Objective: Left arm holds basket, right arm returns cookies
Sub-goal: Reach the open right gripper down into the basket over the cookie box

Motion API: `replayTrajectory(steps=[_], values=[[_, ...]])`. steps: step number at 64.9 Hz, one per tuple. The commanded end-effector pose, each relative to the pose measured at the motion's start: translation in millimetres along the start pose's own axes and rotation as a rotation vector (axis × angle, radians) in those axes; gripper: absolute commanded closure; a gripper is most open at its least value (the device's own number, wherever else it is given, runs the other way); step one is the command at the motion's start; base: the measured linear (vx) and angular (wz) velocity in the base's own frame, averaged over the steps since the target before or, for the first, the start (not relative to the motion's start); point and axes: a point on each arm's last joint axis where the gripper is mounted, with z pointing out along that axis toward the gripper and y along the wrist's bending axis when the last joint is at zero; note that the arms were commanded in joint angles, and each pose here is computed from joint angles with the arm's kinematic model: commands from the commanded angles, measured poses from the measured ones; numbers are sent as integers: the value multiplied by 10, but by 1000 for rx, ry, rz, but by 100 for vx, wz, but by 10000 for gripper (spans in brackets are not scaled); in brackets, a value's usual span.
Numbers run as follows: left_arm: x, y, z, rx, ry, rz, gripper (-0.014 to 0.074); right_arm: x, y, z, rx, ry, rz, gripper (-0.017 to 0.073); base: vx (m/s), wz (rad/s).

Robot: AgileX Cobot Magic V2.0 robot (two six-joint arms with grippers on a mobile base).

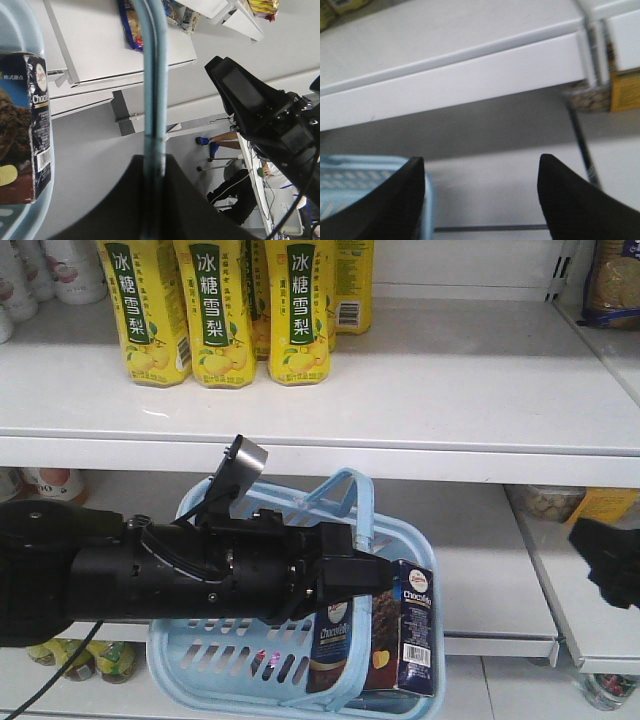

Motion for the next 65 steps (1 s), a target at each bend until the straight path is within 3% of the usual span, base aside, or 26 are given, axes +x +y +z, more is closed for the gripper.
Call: replayTrajectory(steps=[1, 15, 22, 50, 65], values=[[-81, -236, -111, 97, -66, -15, 599, -177, 226, 25, -98, 32, 0, 105, 0, 0], [-81, -236, -111, 97, -66, -15, 599, -101, 599, 229, -249, 227, 23, 105, 0, 0], [-81, -236, -111, 97, -66, -15, 599, 34, 723, 352, -291, 318, 0, 105, 0, 0], [-81, -236, -111, 97, -66, -15, 599, 318, 796, 756, -277, 499, 7, 97, 0, 0], [-81, -236, -111, 97, -66, -15, 599, 382, 780, 859, -251, 528, 8, 36, 0, 0]])
